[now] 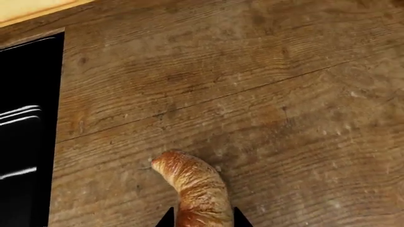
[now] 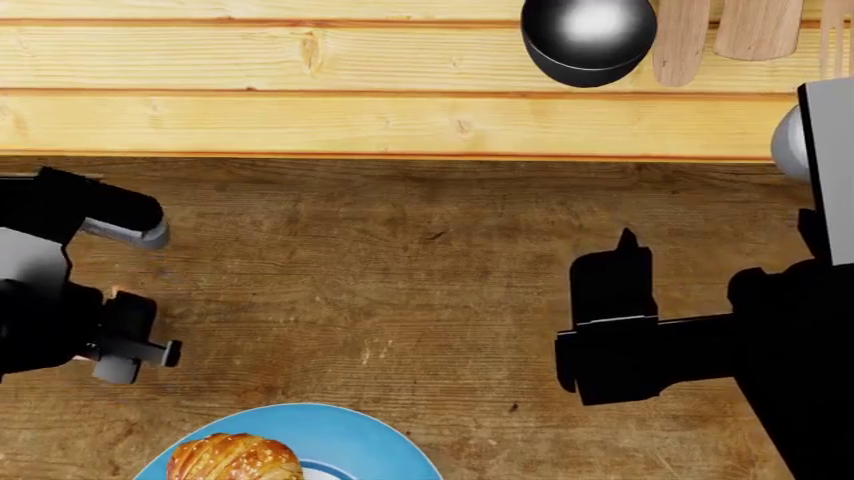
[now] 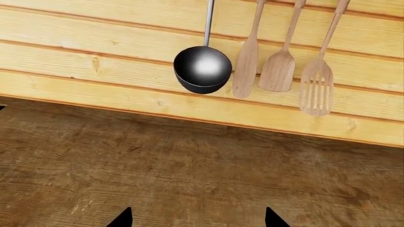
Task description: Place the pastries on the plates.
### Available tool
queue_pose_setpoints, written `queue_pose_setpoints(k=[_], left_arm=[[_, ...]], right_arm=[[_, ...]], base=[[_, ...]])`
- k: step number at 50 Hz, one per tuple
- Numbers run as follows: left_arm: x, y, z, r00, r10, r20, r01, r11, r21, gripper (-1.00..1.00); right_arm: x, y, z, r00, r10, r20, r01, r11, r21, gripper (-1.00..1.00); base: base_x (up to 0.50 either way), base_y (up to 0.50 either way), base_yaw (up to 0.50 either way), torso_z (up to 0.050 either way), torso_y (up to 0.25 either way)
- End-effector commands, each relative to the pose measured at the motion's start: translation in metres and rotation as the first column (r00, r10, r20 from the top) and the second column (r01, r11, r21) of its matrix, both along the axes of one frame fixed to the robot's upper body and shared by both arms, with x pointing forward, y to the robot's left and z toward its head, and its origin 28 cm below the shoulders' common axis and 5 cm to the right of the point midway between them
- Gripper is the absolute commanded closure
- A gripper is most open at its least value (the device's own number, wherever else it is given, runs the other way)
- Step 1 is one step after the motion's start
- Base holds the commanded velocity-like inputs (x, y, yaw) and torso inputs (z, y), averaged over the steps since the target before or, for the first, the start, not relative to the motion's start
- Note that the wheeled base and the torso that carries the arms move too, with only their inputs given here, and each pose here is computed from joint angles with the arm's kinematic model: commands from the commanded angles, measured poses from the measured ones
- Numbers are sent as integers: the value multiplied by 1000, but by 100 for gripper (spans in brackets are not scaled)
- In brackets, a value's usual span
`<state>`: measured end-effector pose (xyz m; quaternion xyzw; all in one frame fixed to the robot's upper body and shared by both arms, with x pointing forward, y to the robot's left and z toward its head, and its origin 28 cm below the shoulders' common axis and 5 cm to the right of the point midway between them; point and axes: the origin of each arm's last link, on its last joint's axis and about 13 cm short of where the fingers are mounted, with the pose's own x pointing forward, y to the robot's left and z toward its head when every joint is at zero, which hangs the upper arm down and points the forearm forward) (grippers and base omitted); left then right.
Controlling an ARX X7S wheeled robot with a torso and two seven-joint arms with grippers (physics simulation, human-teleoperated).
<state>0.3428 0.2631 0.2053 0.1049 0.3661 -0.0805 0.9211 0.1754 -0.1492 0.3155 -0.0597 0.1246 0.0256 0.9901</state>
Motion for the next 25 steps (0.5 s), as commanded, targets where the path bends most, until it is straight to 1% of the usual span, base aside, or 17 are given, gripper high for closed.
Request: queue_pose_setpoints(k=[1,3,8,9,12,15,16,17,19,20,21,24,25], left_arm=[[-19,4,65,983,6,185,15,994,-113,100],[-29,4,85,969,-6,248,40,990,-133,100],[-42,6,104,952,-7,305,56,987,-150,100],[-46,7,107,949,-6,316,58,986,-156,100],[-57,7,111,941,-17,337,77,983,-164,100],[-70,4,114,931,-41,364,110,979,-172,100],[-74,4,114,928,-46,369,118,978,-174,100],[-78,3,115,926,-54,375,128,976,-176,100],[-88,2,114,918,-65,392,147,972,-182,100],[-93,2,114,914,-69,400,153,971,-183,100],[-97,2,114,911,-72,407,159,970,-184,100],[-102,3,112,909,-70,411,160,969,-189,100],[-102,4,111,910,-67,410,158,968,-193,100]], right_arm=[[0,1,-1,1000,-4,3,4,1000,1,-100],[1,2,-1,1000,-4,5,4,1000,1,-100],[6,4,-4,1000,-2,23,2,1000,-3,-100],[6,4,-4,1000,1,25,-1,1000,-15,-100],[9,4,-6,999,3,45,-2,1000,-24,-100],[12,4,-10,994,0,108,9,997,-83,-100],[13,4,-10,994,-4,109,12,997,-75,-100],[13,5,-10,989,-1,148,12,997,-77,-100],[14,4,-11,989,-11,146,21,997,-70,-100],[15,3,-12,986,-17,163,29,997,-70,-100],[15,3,-11,986,-22,166,31,998,-52,-100],[17,3,-12,985,-21,174,30,998,-52,-100],[18,4,-12,984,-24,178,32,999,-41,-100]], base=[[0,0,0,0,0],[0,0,0,0,0],[0,0,0,0,0],[0,0,0,0,0],[0,0,0,0,0],[0,0,0,0,0],[0,0,0,0,0],[0,0,0,0,0],[0,0,0,0,0],[0,0,0,0,0],[0,0,0,0,0],[0,0,0,0,0],[0,0,0,0,0]])
